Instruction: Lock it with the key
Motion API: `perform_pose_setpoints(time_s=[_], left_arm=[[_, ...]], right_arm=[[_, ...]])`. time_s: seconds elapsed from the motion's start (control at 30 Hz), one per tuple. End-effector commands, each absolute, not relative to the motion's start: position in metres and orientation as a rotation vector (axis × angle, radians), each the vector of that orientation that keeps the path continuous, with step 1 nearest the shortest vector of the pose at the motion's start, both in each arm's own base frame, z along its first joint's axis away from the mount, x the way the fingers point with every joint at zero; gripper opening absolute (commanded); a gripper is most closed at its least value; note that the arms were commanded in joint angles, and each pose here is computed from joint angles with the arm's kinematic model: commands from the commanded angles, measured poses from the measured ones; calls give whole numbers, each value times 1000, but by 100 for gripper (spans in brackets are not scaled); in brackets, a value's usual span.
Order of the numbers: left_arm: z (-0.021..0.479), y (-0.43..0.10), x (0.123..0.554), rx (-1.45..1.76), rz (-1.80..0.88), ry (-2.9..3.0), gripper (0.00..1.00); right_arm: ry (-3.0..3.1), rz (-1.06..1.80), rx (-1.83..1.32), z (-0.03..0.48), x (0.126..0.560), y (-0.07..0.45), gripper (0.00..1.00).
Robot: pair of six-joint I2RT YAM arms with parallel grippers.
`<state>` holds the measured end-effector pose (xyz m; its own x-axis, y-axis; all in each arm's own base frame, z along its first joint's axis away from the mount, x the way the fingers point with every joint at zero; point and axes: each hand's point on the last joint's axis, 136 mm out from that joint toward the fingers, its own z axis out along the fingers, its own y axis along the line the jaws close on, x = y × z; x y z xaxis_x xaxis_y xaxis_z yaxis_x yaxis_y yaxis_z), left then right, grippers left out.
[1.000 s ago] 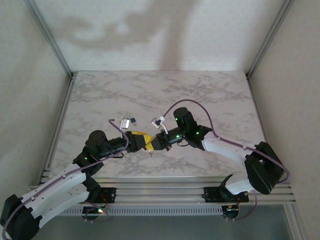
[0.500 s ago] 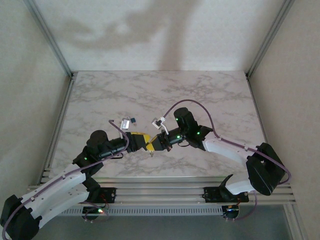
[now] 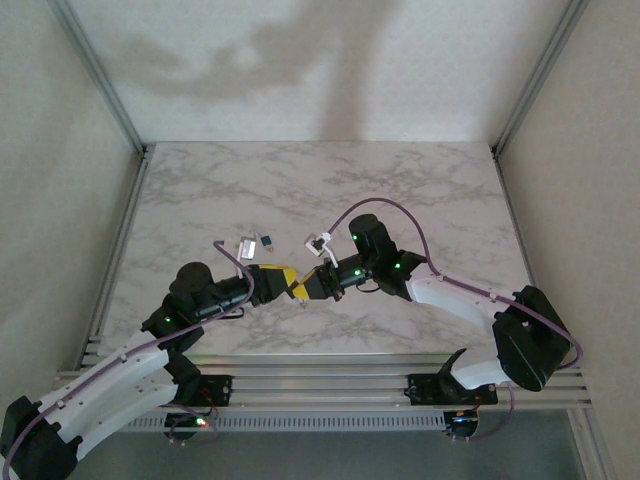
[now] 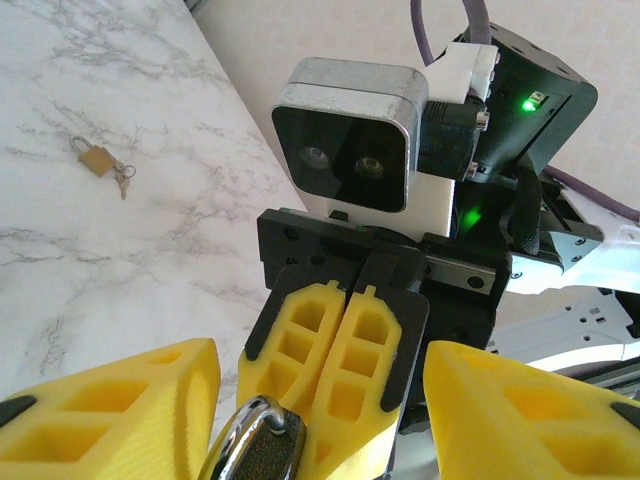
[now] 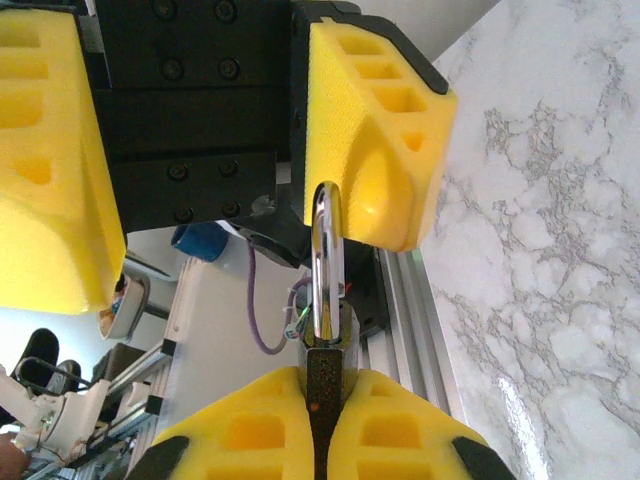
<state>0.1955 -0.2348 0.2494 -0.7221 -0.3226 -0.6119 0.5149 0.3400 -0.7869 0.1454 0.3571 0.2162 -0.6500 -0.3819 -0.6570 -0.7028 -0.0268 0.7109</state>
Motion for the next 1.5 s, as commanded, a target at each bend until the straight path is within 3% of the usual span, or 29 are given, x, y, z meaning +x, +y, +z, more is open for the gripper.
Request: perform_pose_setpoints(time_s=[0.0, 0.5, 0.83, 1.47], left_arm=[[251, -235, 191, 189, -1478, 1860, 54], [243, -231, 196, 160, -1433, 1874, 40], [247, -225, 196, 138, -1421, 1849, 39], [245, -225, 195, 143, -1419, 1851, 29]], right_arm=[[1904, 1739, -1155, 235, 145, 355, 0], [1873, 1782, -1166, 241, 140, 351, 0], [1871, 1787, -1168, 241, 139, 351, 0], [1869, 1798, -1164, 241, 139, 350, 0]])
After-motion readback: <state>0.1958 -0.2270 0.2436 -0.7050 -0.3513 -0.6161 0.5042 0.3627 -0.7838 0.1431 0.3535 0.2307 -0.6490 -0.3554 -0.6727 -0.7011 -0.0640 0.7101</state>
